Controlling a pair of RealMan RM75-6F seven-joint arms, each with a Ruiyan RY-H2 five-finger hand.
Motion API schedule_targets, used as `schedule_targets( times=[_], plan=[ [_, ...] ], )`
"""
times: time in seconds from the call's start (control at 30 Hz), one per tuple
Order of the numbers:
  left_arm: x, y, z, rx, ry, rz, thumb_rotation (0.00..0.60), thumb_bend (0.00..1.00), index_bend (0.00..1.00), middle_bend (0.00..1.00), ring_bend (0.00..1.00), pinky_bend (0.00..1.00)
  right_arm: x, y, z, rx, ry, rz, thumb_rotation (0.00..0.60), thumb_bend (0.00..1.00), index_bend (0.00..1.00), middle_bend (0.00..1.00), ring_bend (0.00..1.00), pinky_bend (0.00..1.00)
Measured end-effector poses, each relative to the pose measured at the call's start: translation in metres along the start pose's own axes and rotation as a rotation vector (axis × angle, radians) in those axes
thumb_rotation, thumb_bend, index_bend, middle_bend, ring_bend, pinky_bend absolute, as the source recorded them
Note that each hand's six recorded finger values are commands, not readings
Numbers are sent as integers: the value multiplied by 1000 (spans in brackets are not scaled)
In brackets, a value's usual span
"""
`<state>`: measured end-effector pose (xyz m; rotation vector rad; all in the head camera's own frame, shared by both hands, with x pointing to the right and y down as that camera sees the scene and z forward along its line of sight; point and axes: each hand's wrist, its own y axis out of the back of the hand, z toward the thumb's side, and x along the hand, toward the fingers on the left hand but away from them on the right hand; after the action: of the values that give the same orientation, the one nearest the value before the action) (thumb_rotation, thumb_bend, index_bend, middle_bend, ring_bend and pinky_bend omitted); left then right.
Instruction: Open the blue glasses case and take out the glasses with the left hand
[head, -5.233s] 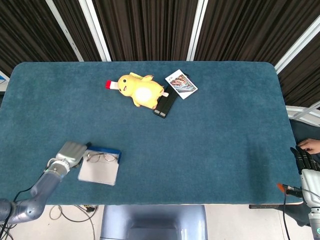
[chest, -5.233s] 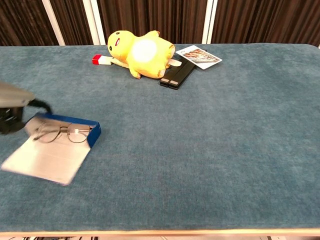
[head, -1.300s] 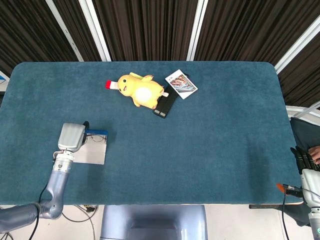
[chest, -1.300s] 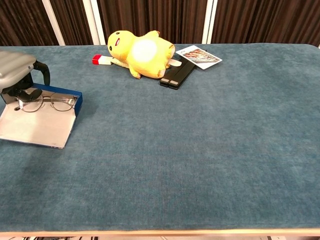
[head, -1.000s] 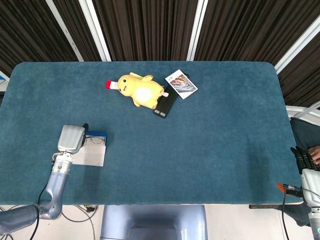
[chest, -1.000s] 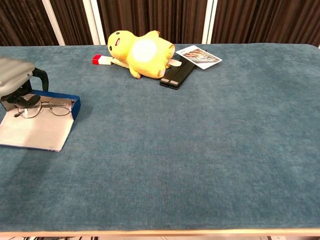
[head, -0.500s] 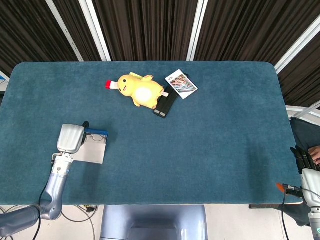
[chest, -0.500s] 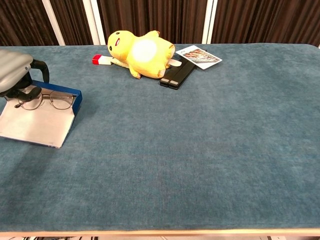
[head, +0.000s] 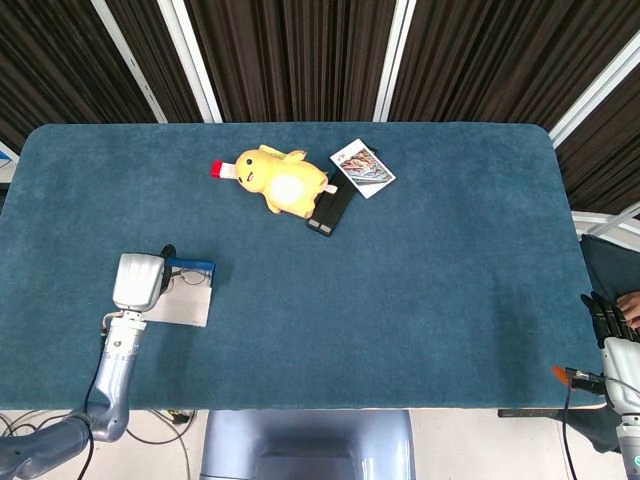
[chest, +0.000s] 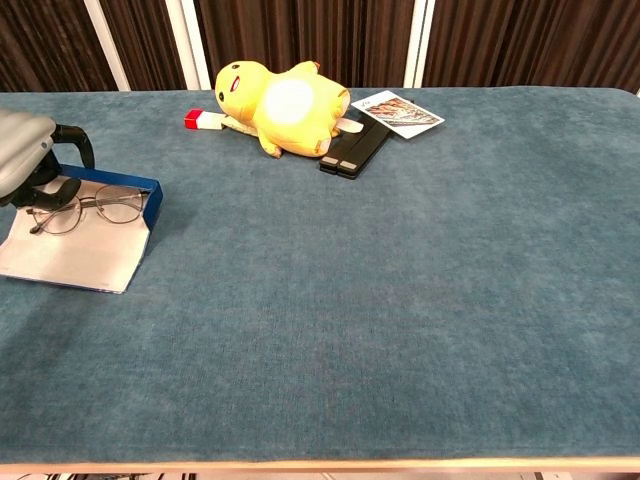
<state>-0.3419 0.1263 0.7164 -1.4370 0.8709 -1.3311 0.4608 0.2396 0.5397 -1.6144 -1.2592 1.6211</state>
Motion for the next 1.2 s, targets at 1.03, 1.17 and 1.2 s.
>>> schedule_targets(
  times=[1.03, 1.17, 1.2],
  plan=[
    [1, 0, -2, -117, 45, 57, 600, 503, 524, 1000, 932, 1000, 0, 0, 1, -1, 2, -3, 600, 163, 0, 0, 0, 202],
    [1, -2, -2, -119, 46, 55, 600, 503, 524, 1000, 932, 1000, 0, 0, 1, -2, 2, -2, 600, 162, 0, 0, 0, 202],
    [1, -3, -2, -119, 47, 53, 600, 503, 524, 1000, 932, 1000, 0, 0, 1, -2, 2, -3, 600, 162, 0, 0, 0, 202]
  ],
)
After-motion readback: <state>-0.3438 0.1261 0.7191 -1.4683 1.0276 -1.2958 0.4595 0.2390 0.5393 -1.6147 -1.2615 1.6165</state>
